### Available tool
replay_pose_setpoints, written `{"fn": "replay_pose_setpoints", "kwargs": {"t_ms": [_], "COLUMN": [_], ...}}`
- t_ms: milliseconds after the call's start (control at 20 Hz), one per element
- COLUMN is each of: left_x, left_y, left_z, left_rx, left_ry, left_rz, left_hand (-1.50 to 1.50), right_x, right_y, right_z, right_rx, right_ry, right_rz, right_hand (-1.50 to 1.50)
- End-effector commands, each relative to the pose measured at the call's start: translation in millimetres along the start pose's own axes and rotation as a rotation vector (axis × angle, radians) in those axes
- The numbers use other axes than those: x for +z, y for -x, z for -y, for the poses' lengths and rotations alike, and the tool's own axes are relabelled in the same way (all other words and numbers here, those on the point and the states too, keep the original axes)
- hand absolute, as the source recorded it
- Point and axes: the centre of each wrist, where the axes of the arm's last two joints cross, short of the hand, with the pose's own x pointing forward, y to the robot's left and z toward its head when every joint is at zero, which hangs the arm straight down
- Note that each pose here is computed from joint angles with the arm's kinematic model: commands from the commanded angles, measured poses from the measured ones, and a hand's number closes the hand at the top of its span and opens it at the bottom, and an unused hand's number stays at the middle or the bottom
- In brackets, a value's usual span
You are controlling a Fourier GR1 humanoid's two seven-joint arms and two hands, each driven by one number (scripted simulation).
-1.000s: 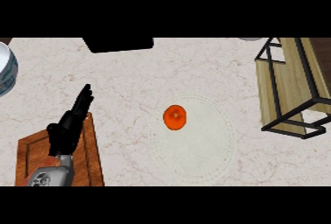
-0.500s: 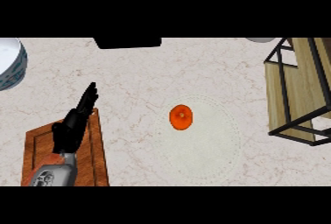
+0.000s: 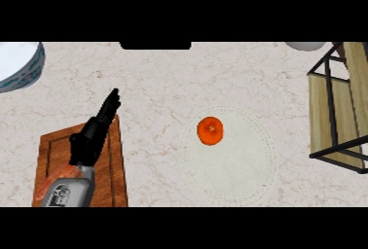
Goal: Pick the tomato from the placemat and place it in the tiered shelf
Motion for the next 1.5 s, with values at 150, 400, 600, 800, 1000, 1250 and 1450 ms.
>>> {"fn": "replay_pose_setpoints", "kwargs": {"t_ms": [150, 400, 600, 800, 1000, 1250, 1450], "left_x": [-11.6, -3.4, -18.7, -2.8, -6.3, -14.9, -18.6], "left_y": [-13.9, -5.2, -18.2, 3.5, -8.7, -12.3, -11.5], "left_z": [20.3, -6.5, 5.8, 10.5, 19.2, 5.2, 17.7], "left_rx": [-0.008, -0.008, -0.016, -0.028, -0.003, -0.012, -0.017], "left_ry": [0.035, 0.048, 0.046, 0.056, 0.073, 0.047, 0.048], "left_rz": [0.024, 0.014, 0.006, 0.006, -0.005, 0.018, 0.001], "left_hand": [0.0, 0.0, 0.0, 0.0, 0.0, 0.0, 0.0], "right_x": [-9.7, -12.5, -22.6, -35.3, -57.1, -62.3, -92.9], "right_y": [-3.7, 1.9, 13.8, 27.1, 29.8, 62.8, 57.1], "right_z": [21.2, 19.6, 4.5, -20.2, -33.5, -76.3, -68.7], "right_rx": [-0.127, -0.063, -0.051, 0.02, -0.002, -0.282, -0.317], "right_ry": [-0.058, 0.008, -0.009, 0.04, 0.032, 0.023, 0.031], "right_rz": [0.139, 0.198, 0.194, 0.275, 0.324, 0.245, 0.227], "right_hand": [1.5, 1.5, 1.5, 1.5, 1.5, 1.5, 1.5]}}
